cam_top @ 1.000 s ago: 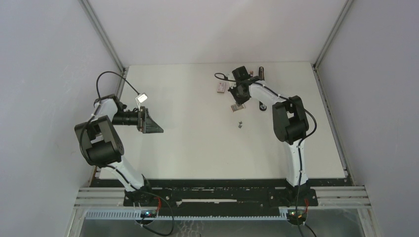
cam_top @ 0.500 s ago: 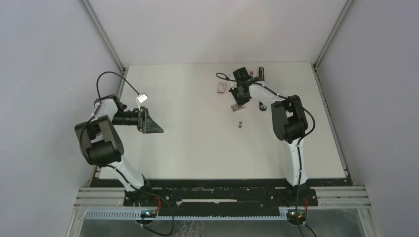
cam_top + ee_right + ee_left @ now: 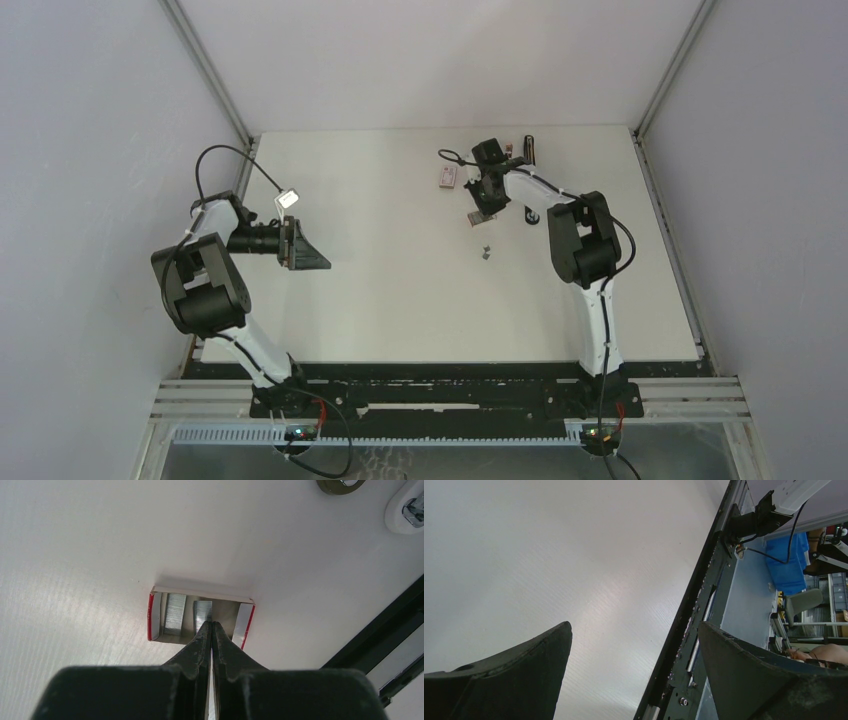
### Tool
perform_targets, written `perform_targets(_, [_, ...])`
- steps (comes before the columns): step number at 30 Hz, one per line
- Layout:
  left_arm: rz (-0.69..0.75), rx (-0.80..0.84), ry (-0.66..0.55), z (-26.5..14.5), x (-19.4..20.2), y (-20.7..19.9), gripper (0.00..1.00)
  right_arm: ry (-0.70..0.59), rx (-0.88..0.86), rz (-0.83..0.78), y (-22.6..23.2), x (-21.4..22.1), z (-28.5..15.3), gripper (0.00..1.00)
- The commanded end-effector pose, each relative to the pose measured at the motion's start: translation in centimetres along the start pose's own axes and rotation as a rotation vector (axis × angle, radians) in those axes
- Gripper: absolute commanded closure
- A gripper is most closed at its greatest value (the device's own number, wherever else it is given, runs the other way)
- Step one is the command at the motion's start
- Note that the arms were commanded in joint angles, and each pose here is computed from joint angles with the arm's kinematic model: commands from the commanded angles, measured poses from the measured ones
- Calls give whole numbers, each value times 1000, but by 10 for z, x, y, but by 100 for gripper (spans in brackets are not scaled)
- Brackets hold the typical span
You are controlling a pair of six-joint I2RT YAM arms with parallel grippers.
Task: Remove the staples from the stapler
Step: Place the staple in the staple box.
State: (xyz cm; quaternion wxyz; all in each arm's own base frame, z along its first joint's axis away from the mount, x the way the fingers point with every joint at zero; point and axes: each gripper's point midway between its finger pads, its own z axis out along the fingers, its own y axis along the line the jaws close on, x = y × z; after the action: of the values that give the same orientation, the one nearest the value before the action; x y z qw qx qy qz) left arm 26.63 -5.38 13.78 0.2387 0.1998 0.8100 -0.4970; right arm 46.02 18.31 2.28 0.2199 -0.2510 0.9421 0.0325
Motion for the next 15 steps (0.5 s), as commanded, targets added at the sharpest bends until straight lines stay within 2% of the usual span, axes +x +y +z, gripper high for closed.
perform_targets(1, [64,-4,-43,-6,-20,-1,0,-36,-11,23,1,-14,-3,100])
perform_targets(8, [65,-3,-41,-6,-19,0,0,-37,-23,25,3,-15,-3,99])
perform_targets(15, [63,-4,-42,-6,-19,0,0,-46,-25,34,4,-18,-7,91])
